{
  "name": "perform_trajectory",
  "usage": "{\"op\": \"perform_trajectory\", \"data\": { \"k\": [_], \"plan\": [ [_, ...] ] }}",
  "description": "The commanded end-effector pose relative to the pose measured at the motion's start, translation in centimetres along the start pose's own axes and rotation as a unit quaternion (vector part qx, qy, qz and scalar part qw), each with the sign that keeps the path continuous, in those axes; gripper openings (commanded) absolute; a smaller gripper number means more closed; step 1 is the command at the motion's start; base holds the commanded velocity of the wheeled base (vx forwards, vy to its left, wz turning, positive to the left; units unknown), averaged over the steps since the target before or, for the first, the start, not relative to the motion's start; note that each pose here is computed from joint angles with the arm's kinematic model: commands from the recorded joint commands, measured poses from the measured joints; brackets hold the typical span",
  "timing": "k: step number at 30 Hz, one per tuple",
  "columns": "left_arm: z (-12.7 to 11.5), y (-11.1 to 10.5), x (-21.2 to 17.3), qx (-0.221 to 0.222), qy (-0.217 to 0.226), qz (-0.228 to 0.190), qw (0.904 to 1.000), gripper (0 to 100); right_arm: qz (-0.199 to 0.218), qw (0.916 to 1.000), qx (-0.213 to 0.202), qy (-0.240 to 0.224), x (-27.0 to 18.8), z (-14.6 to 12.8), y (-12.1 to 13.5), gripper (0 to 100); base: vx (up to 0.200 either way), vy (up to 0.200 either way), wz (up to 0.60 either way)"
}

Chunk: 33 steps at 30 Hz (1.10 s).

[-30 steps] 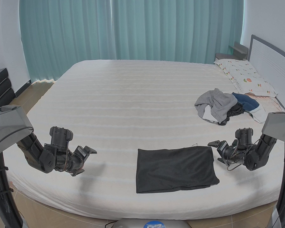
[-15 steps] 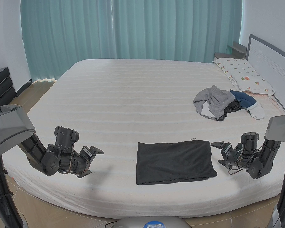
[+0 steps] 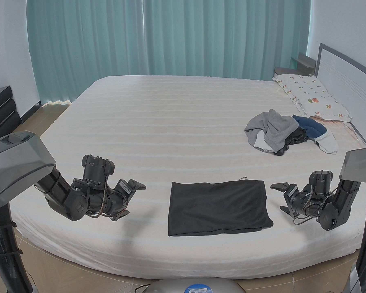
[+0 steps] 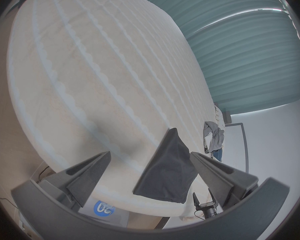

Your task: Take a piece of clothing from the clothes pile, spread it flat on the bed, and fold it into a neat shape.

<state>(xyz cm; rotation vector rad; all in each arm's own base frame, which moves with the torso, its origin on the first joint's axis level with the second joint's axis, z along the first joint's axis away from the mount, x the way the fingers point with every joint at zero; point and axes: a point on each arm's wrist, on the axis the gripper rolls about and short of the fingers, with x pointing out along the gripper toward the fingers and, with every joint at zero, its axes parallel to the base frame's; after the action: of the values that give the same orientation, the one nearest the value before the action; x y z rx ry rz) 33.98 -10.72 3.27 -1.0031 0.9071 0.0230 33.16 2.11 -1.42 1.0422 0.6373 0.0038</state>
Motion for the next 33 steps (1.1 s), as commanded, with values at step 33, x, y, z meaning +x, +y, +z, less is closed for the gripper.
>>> {"op": "perform_trajectory", "data": {
  "k": [33],
  "plan": [
    [-2.5,1.3,8.1,0.228,-0.019,0.024,0.9732,100,0.027,0.9995,-0.009,-0.014,-0.3,-0.8,-0.8,100,0.000,-0.018,0.00]
  ]
}}
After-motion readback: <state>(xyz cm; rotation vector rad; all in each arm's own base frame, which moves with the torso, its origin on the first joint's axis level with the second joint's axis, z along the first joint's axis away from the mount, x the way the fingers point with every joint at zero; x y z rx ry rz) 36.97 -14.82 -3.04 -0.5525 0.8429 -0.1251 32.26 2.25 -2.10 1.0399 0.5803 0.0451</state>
